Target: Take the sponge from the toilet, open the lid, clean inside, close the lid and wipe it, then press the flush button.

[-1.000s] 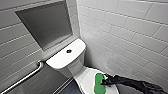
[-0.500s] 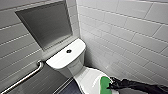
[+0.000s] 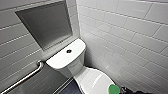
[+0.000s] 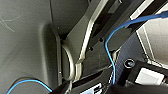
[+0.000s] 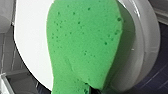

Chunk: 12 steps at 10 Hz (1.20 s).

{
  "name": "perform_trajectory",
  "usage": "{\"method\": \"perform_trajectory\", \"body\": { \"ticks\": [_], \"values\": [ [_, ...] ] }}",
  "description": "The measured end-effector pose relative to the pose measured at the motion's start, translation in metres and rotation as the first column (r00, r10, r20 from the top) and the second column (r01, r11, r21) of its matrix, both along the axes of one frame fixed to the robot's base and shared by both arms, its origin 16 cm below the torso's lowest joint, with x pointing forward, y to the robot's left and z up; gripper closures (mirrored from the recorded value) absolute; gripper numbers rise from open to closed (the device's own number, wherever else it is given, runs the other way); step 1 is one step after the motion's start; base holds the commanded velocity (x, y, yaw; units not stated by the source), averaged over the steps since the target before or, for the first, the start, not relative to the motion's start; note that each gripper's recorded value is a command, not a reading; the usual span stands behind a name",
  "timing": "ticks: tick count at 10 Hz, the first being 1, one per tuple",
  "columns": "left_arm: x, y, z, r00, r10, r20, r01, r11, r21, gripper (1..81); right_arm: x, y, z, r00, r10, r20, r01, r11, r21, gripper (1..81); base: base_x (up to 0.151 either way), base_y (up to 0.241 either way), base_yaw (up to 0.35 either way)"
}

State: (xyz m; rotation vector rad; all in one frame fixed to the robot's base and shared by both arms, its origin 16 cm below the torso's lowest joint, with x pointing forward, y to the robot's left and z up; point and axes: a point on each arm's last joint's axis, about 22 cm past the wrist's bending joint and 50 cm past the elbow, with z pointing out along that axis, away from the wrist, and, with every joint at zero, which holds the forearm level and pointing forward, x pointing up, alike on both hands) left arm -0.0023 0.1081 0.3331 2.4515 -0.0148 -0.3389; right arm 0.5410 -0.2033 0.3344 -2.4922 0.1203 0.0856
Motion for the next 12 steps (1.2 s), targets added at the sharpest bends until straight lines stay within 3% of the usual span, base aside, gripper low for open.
{"method": "perform_trajectory", "body": {
  "ticks": [2,6,9,12],
  "values": [
    [0.0,0.0,0.0,1.0,0.0,0.0,0.0,1.0,0.0,1.0,-0.051,-0.015,0.004,0.999,-0.015,-0.047,0.016,0.9998,0.013,81.1,0.0,0.0,0.0],
    [0.001,0.0,0.0,1.0,0.0,0.006,0.0,1.0,-0.001,1.0,-0.031,-0.024,0.051,0.999,-0.033,0.015,0.032,0.9974,0.065,81.1,0.0,0.0,0.0],
    [0.002,0.0,0.0,1.0,0.001,0.008,-0.001,1.0,-0.001,1.0,0.055,0.029,0.093,0.992,0.003,0.123,-0.022,0.989,0.146,81.1,0.0,0.0,0.0],
    [0.002,0.0,0.0,1.0,0.001,0.008,-0.001,1.0,-0.001,1.0,0.087,0.099,0.104,0.988,0.094,0.119,-0.116,0.9748,0.191,81.1,0.0,0.0,0.0]
  ]
}}
